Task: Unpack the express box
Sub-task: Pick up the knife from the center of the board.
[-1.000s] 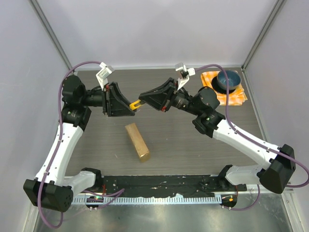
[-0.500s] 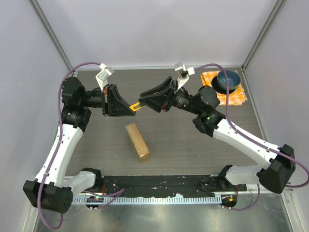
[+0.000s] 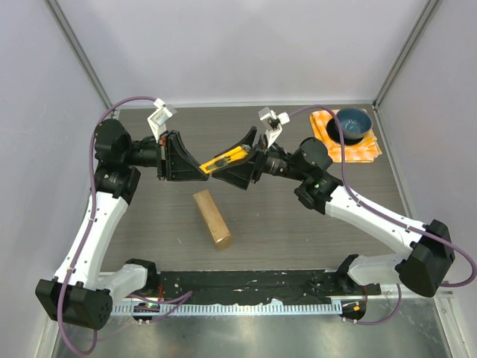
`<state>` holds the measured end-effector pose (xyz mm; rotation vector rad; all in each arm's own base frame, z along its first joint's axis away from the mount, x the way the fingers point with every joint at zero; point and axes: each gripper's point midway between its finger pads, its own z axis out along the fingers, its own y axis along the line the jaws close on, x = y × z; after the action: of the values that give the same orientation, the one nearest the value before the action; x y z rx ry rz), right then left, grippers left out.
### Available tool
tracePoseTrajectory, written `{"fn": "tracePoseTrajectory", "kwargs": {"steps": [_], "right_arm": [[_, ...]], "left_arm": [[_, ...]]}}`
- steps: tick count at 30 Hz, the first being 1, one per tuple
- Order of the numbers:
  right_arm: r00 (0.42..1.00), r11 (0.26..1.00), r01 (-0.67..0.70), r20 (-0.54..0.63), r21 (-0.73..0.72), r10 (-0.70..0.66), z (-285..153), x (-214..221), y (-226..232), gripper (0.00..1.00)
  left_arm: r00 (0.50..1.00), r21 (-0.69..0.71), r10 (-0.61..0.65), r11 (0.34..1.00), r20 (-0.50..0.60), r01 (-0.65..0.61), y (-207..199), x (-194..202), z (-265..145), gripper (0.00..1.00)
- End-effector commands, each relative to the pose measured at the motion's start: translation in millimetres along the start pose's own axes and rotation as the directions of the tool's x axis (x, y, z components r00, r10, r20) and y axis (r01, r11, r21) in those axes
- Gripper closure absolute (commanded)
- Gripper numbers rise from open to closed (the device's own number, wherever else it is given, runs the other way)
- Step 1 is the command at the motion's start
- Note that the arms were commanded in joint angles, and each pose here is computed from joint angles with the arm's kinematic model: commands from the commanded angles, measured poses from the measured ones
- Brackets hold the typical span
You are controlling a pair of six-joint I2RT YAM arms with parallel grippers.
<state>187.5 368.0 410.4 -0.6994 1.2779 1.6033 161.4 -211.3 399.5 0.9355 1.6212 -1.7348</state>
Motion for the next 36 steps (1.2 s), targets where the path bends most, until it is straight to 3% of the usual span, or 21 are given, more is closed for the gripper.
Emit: {"fn": "tracePoseTrajectory", "kwargs": {"steps": [1, 13, 36], "right_arm": [[0.997, 0.996, 0.061, 0.057, -0.065, -0.057, 4, -12, 16, 0.28], [0.997, 0.993, 0.040, 0.075, -0.111, -0.032, 26, -16, 15, 0.51], [0.988, 0.991, 0.127, 0.092, -0.042, -0.122, 13, -36, 25, 0.50]], "left_arm": [[0.997, 0.068, 0.047, 0.997, -0.065, -0.042, -17, 7, -3, 1.00], [0.996, 0.077, 0.047, 0.996, -0.074, -0.041, -20, 11, -4, 1.00], [0.995, 0.088, 0.045, 0.995, -0.088, -0.037, -21, 20, -6, 1.00]]}}
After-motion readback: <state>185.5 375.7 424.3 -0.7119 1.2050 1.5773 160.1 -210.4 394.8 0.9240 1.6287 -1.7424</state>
